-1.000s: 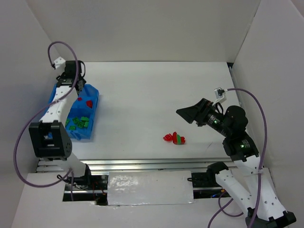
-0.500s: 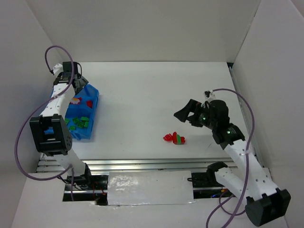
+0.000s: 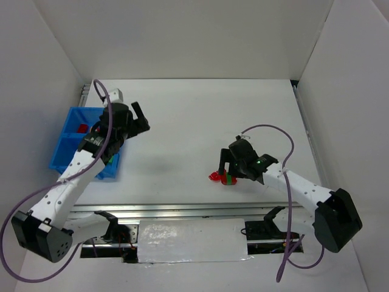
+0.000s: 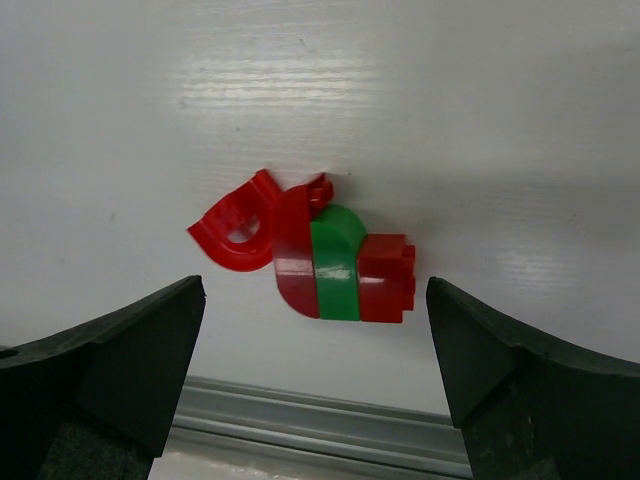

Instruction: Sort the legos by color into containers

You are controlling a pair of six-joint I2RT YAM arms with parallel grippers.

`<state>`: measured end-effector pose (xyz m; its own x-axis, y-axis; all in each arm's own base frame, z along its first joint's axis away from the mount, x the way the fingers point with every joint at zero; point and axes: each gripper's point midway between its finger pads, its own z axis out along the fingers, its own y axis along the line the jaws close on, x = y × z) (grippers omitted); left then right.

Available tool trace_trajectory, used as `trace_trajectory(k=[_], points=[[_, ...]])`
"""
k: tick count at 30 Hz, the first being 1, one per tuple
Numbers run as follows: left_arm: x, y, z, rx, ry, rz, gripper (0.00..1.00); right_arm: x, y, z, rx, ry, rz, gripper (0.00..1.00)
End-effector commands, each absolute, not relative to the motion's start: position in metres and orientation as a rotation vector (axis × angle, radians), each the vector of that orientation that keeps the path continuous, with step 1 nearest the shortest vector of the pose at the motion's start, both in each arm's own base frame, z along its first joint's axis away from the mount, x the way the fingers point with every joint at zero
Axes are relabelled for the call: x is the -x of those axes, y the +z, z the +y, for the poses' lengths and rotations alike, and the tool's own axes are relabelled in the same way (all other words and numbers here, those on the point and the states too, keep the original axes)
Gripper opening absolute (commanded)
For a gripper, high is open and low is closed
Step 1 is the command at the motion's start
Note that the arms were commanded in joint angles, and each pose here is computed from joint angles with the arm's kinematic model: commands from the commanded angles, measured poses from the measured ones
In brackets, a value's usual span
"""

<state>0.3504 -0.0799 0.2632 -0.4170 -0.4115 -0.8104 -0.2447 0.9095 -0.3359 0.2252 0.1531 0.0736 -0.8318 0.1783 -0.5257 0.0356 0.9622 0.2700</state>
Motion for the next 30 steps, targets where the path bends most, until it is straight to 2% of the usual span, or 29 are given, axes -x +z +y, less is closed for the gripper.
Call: trace_trajectory(k=[1,4,6,10,12,13,15,19,20,21,22,23,28,30], points=[[-0.324,0.250,-0.102,0.335,-0.275,2.057,0.99,-0.236,0.065,0.150,-0.147,0.233,2.531,0.98],[-0.306,0.244,-0.117,0.245,-0.328,2.079,1.00,-0.236,0.050,0.152,-0.125,0.193,2.591,0.92],[-0.298,0.243,-0.119,0.216,-0.336,2.082,1.00,-0.235,0.045,0.157,-0.111,0.209,2.612,0.83],[-0.290,0.228,-0.118,0.187,-0.320,2.111,1.00,-0.232,0.039,0.157,-0.132,0.212,2.618,0.76],[-0.288,0.223,-0.119,0.179,-0.323,2.119,0.99,-0.231,0.037,0.157,-0.132,0.220,2.621,0.69],[-0.287,0.219,-0.123,0.166,-0.339,2.130,0.99,-0.232,0.037,0.157,-0.141,0.218,2.621,0.60],[-0.288,0.215,-0.128,0.155,-0.361,2.137,0.99,-0.232,0.036,0.157,-0.144,0.215,2.621,0.52],[-0.286,0.200,-0.139,0.133,-0.417,2.176,1.00,-0.233,0.036,0.157,-0.142,0.203,2.621,0.49],[-0.283,0.198,-0.148,0.114,-0.470,2.186,1.00,-0.234,0.037,0.156,-0.147,0.197,2.618,0.41],[-0.283,0.201,-0.156,0.095,-0.514,2.170,0.99,-0.235,0.040,0.155,-0.154,0.194,2.609,0.40],[-0.281,0.196,-0.162,0.082,-0.537,2.177,1.00,-0.237,0.042,0.153,-0.166,0.184,2.595,0.32],[-0.279,0.196,-0.169,0.072,-0.564,2.177,0.99,-0.238,0.045,0.153,-0.171,0.186,2.583,0.29],[-0.271,0.195,-0.202,0.005,-0.593,2.186,1.00,-0.247,0.078,0.154,-0.198,0.242,2.481,0.26],[-0.263,0.193,-0.221,-0.033,-0.680,2.194,0.99,-0.247,0.097,0.154,-0.202,0.284,2.433,0.25]])
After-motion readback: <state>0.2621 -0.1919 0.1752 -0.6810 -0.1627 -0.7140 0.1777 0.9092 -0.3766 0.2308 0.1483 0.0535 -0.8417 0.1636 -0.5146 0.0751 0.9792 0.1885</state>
